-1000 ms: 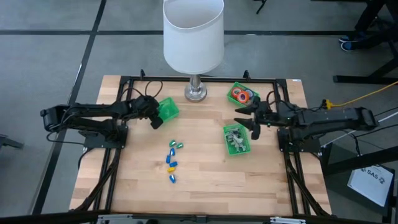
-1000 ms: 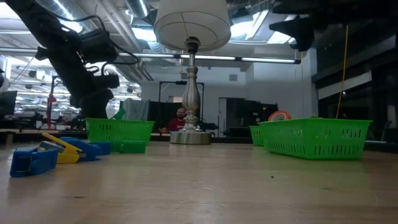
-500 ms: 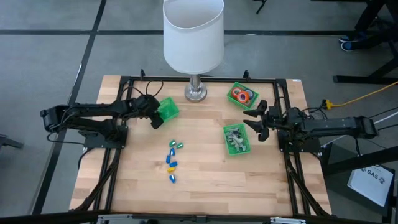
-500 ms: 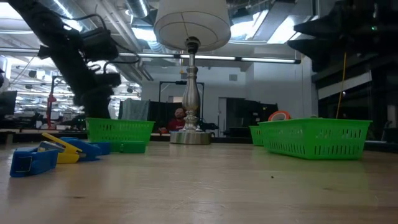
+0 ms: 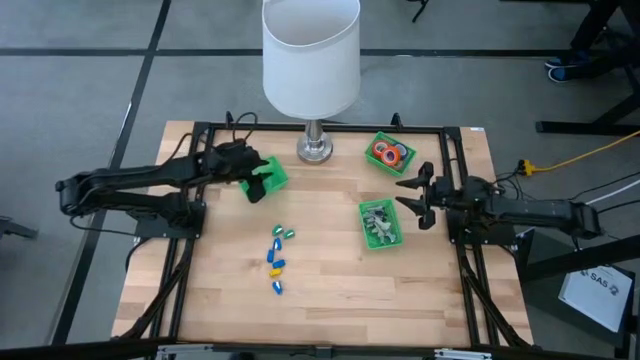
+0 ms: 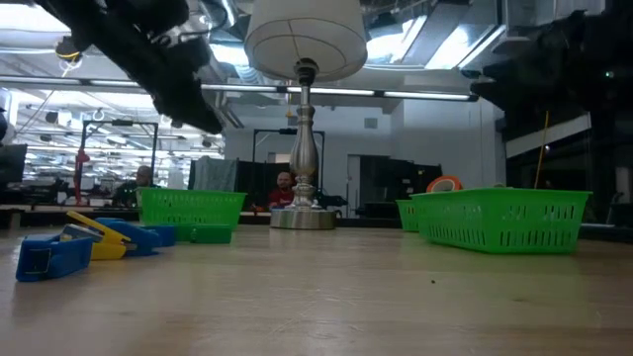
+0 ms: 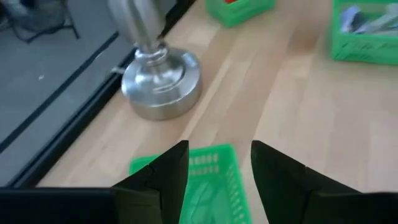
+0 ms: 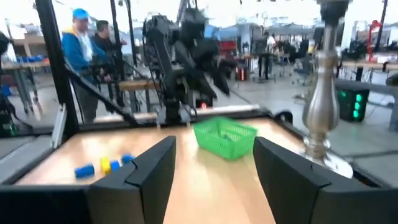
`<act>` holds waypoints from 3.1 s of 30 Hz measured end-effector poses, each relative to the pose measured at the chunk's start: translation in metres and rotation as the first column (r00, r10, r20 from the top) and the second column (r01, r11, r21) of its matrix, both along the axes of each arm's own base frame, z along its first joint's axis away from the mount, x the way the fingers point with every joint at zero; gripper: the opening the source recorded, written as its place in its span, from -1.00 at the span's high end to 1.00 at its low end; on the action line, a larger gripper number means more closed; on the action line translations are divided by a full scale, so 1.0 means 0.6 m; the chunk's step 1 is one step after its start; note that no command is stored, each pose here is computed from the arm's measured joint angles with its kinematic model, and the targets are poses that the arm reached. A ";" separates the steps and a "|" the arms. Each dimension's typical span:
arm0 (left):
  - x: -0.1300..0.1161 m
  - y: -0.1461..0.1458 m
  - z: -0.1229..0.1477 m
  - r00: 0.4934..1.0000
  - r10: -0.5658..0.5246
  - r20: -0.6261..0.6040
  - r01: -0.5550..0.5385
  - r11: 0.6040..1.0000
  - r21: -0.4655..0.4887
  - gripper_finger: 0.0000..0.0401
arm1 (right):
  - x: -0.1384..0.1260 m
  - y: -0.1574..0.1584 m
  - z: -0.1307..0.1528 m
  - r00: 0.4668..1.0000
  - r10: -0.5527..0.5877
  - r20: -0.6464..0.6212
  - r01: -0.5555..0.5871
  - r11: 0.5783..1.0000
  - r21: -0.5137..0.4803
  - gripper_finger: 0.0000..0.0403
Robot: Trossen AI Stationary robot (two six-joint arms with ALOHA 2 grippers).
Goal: Pick and place Stapler, Stapler remover, tape
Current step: Put the green stapler into the left green bin
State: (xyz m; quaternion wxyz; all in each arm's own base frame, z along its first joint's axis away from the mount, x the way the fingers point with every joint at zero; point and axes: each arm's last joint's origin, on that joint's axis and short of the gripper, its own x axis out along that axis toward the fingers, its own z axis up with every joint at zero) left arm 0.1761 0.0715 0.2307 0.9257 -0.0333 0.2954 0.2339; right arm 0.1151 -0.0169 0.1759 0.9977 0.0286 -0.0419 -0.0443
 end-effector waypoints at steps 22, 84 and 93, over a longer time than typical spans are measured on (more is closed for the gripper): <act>0.003 -0.137 0.007 0.986 -0.164 0.024 0.164 0.986 0.022 0.27 | -0.028 -0.021 -0.024 0.973 -0.186 -0.136 0.187 0.982 -0.004 -0.09; 0.100 -0.183 -0.180 0.897 -0.229 -0.377 0.173 0.969 -0.176 0.44 | -0.028 -0.021 -0.024 0.973 -0.188 -0.135 0.190 0.982 -0.004 -0.09; 0.097 -0.180 -0.172 0.877 -0.274 -0.395 0.253 0.962 -0.106 0.73 | -0.028 -0.021 -0.024 0.973 -0.188 -0.135 0.190 0.982 -0.004 -0.09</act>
